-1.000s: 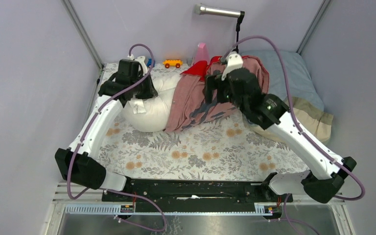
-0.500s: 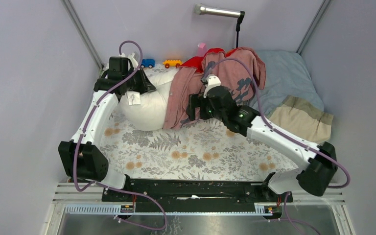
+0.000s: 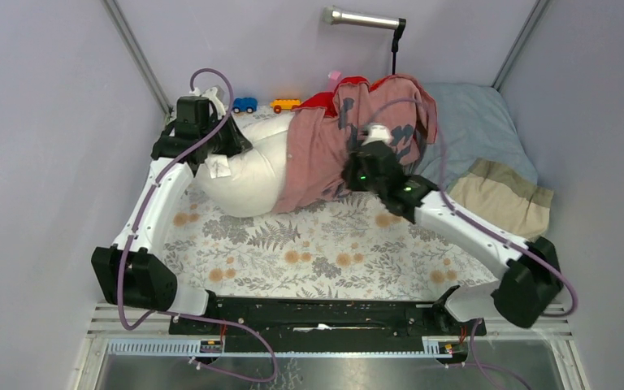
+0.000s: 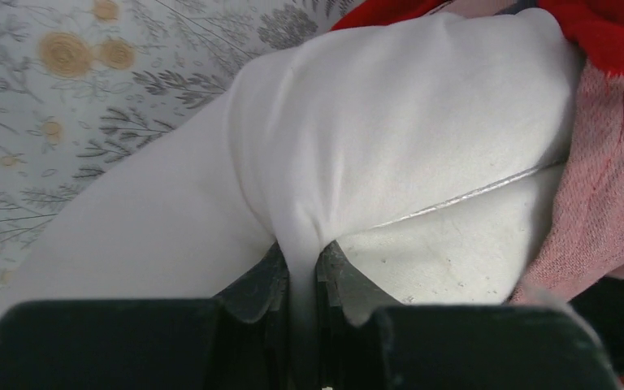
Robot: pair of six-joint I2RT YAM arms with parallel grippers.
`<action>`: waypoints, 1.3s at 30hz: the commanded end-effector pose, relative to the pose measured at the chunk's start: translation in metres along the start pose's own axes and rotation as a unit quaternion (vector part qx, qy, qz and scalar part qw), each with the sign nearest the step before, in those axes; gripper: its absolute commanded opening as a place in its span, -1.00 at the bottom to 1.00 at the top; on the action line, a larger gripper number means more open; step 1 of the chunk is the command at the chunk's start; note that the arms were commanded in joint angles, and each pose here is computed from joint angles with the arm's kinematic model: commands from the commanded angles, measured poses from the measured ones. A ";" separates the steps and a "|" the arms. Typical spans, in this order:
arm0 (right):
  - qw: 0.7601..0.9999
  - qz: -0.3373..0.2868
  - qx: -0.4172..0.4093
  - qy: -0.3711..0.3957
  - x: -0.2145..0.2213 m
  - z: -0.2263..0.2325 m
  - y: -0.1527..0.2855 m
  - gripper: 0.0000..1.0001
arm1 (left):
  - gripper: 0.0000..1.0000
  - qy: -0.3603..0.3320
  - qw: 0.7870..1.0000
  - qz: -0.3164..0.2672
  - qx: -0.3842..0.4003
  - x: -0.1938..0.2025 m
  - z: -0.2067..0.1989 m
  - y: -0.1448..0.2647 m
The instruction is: Remove the pillowcase from the pillow
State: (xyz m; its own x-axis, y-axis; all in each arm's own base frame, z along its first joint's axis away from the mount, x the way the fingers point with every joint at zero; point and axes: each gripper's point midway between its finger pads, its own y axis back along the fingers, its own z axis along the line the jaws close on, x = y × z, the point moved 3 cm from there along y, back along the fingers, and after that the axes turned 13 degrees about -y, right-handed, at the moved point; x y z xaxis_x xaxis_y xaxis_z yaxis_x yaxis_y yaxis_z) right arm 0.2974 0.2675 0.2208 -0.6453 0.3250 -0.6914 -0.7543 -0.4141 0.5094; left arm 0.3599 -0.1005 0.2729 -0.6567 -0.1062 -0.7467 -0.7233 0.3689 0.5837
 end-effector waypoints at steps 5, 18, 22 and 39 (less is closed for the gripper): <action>0.950 -0.251 0.119 -0.143 -0.107 -0.113 0.089 -1.00 | -0.95 -0.024 0.979 -0.047 -0.198 -0.017 0.056 0.040; 0.950 -0.284 0.010 -0.131 -0.138 -0.070 0.144 -1.00 | -0.76 -0.050 0.969 -0.044 -0.236 -0.026 0.063 0.052; 0.968 -0.211 -0.073 -0.117 -0.128 -0.038 0.115 -0.95 | 0.30 -0.069 0.974 -0.031 -0.211 -0.028 0.050 0.044; 0.998 0.010 -0.058 0.039 -0.036 -0.008 0.033 0.99 | 0.98 -0.113 0.966 -0.208 -0.101 -0.016 -0.025 0.131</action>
State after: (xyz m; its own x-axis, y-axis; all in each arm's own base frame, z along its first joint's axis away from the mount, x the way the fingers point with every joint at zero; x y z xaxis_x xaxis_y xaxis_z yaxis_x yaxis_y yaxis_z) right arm 0.3038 0.2129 0.2641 -0.6478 0.3829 -0.6586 -0.7382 -0.5294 0.4182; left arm 0.2627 -0.0674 0.4009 -0.1943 0.0022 -0.9809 -0.9716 0.1376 0.1927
